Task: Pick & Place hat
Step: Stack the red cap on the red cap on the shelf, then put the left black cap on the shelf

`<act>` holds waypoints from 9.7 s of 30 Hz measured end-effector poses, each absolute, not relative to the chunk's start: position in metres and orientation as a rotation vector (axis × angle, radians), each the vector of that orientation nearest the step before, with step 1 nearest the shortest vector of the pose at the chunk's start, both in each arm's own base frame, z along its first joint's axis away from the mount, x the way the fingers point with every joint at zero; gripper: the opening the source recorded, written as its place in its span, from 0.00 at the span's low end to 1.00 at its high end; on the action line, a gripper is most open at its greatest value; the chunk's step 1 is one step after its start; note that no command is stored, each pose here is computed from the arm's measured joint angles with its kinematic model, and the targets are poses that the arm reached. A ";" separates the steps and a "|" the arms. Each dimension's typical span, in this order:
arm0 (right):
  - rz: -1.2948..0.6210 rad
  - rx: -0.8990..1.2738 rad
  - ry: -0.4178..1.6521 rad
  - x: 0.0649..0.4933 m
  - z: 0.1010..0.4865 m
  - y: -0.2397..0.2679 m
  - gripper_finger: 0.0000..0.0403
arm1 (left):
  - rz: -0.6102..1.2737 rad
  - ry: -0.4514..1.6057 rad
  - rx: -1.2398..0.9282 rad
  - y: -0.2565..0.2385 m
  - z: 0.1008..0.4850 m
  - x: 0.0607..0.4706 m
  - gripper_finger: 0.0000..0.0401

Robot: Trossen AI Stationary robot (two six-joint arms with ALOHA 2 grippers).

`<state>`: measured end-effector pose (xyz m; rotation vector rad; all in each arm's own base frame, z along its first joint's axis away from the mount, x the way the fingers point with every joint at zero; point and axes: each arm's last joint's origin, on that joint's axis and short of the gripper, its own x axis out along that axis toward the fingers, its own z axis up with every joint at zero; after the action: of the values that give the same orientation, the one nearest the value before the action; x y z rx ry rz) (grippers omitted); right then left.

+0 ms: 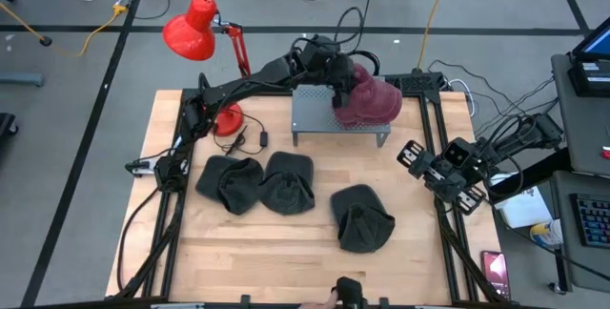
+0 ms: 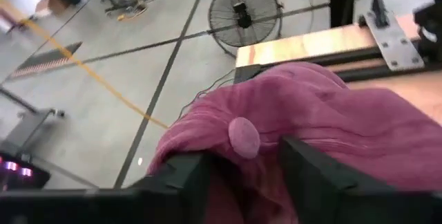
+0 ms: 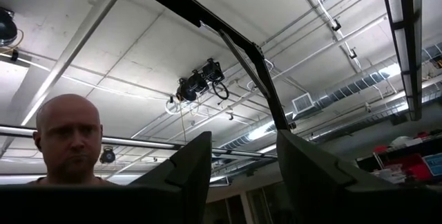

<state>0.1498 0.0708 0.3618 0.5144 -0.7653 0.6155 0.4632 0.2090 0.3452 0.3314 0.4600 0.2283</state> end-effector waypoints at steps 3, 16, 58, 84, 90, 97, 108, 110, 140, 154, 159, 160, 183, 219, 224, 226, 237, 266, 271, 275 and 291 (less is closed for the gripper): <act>0.616 0.515 -0.765 0.150 0.362 0.071 0.39 | 0.305 0.466 0.251 0.205 0.356 0.456 0.55; 0.601 0.522 -0.767 0.150 0.362 0.070 0.39 | 0.390 0.602 -0.132 0.172 0.378 0.425 0.78; 0.481 0.572 -0.637 0.160 0.353 0.071 0.39 | -0.044 1.415 -0.091 -0.090 0.349 0.367 0.65; 0.236 0.571 -0.439 0.197 0.320 0.082 0.79 | 0.104 1.861 0.083 -0.093 0.235 0.207 0.79; 0.238 0.576 -0.441 0.204 0.315 0.085 0.79 | 0.177 1.913 0.081 -0.086 0.193 0.191 0.75; 0.245 0.588 -0.478 0.204 0.317 0.085 0.78 | 0.166 1.911 0.055 -0.082 0.163 0.180 0.76; 0.258 0.608 -0.557 0.200 0.324 0.083 0.78 | 0.143 1.872 0.050 -0.081 0.151 0.179 0.52; 0.262 0.616 -0.581 0.198 0.326 0.082 0.78 | 0.149 1.871 0.041 -0.081 0.151 0.179 0.39; 0.458 0.763 -0.484 0.199 0.322 0.088 0.73 | -0.072 0.855 -0.805 -0.172 0.323 0.274 0.02; 0.588 0.731 -0.150 0.203 0.299 0.109 0.73 | -0.618 0.384 -0.919 -0.202 0.380 0.281 0.02; 0.602 0.712 -0.038 0.199 0.290 0.121 0.73 | -0.721 0.184 -0.824 -0.194 0.396 0.286 0.02; 0.598 0.713 -0.033 0.198 0.289 0.122 0.73 | -0.742 0.144 -0.807 -0.192 0.400 0.287 0.02; 0.644 0.685 -0.297 0.230 0.324 0.153 0.73 | -0.780 0.096 -0.766 -0.139 0.389 0.332 0.02; 0.500 0.386 -0.359 0.184 0.359 0.164 0.01 | -0.312 -0.129 -0.793 -0.172 0.392 0.317 0.08; 0.419 0.340 -0.384 0.180 0.363 0.158 0.01 | -0.116 -0.184 -0.770 -0.190 0.392 0.303 0.08; 0.394 0.319 -0.385 0.180 0.363 0.158 0.01 | -0.060 -0.192 -0.756 -0.196 0.391 0.298 0.08; 0.555 0.354 -0.436 0.176 0.372 0.155 0.01 | -0.009 -0.269 -0.744 -0.205 0.399 0.285 0.29; 0.192 0.264 -0.559 0.211 0.368 0.123 0.01 | 0.107 -0.379 -0.826 -0.174 0.389 0.321 0.77; 0.183 0.290 -0.564 0.217 0.365 0.121 0.01 | 0.080 -0.403 -0.819 -0.154 0.391 0.331 0.73; 0.168 0.269 -0.595 0.215 0.368 0.119 0.01 | 0.012 -0.405 -0.865 -0.144 0.392 0.337 0.64; 0.250 0.362 -0.434 0.214 0.357 0.132 0.31 | -0.115 -0.374 -0.905 -0.130 0.407 0.329 0.02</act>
<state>0.2144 0.1322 0.3572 0.3622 -0.4342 0.2498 0.3290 -0.1300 0.4068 -0.9048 -0.3738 -0.1147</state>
